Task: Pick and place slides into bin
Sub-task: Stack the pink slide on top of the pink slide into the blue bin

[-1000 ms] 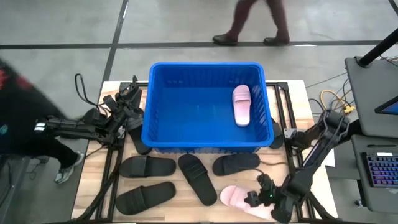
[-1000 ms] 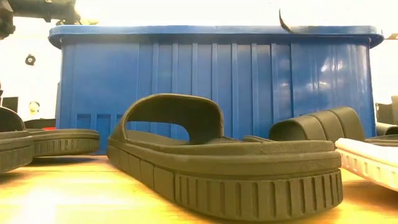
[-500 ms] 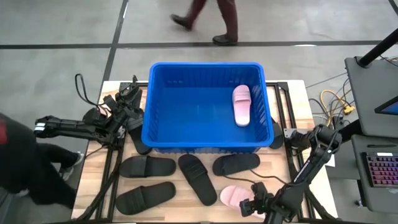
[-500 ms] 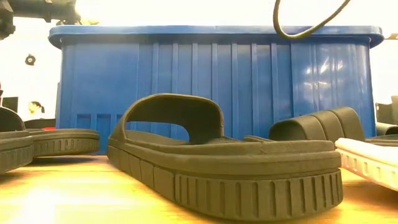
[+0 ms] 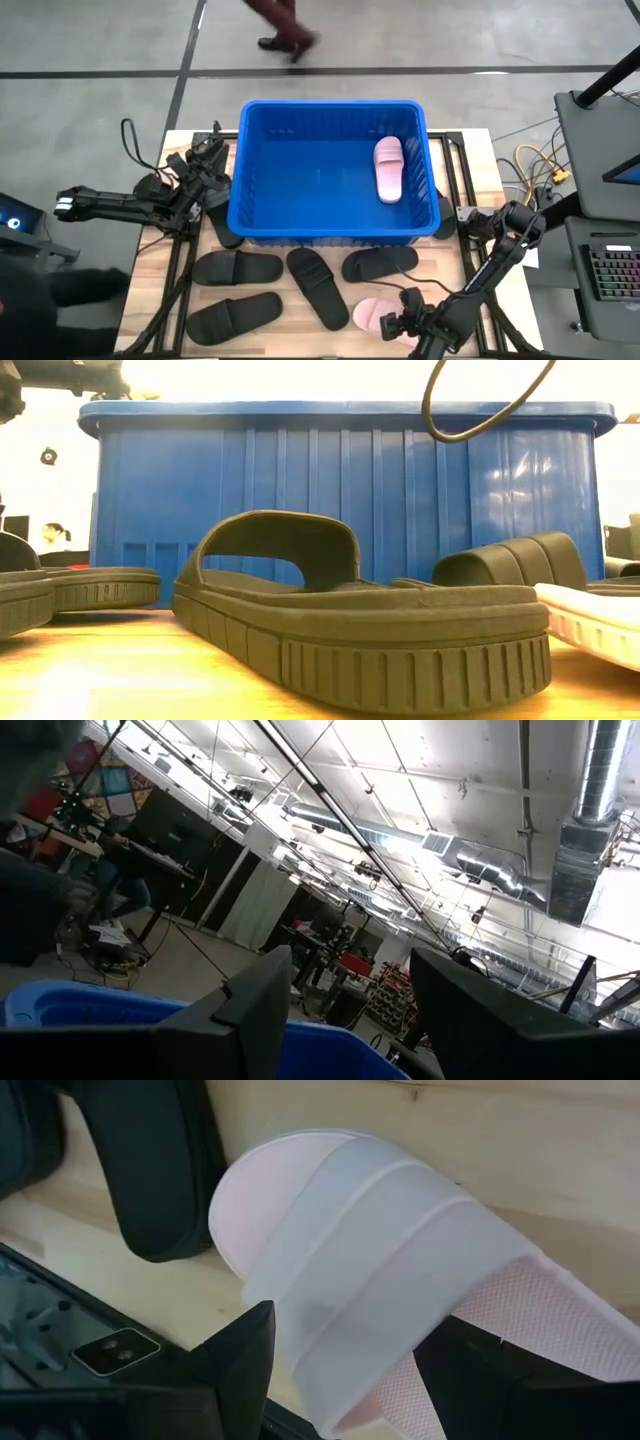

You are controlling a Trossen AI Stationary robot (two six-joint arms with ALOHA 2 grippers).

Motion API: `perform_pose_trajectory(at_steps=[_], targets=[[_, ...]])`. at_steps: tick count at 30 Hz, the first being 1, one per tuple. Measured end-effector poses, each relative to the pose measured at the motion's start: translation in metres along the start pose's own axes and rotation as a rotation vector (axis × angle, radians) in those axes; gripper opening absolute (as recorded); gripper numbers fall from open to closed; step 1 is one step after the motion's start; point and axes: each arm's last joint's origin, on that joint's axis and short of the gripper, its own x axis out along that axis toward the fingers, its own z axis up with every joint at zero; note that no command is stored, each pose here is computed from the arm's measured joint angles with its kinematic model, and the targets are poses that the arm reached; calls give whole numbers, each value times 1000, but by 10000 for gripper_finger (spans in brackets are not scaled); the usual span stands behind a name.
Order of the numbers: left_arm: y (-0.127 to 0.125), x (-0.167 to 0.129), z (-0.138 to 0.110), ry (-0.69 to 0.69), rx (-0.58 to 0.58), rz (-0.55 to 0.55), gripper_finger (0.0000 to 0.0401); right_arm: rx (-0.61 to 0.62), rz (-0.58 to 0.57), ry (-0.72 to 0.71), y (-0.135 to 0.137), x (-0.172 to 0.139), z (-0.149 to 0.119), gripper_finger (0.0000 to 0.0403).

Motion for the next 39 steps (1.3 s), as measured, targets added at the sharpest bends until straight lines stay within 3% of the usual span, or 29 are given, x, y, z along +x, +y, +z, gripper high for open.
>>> perform_pose_trajectory(at_steps=[11, 27, 39], targets=[[0, 0, 0, 0, -1, 0, 192, -26, -5, -6, 1, 3, 1, 199], [0, 0, 0, 0, -1, 0, 192, -61, 0, 3, 1, 3, 0, 19], [0, 0, 0, 0, -1, 0, 192, -47, 38, 33, 11, -5, -2, 10]])
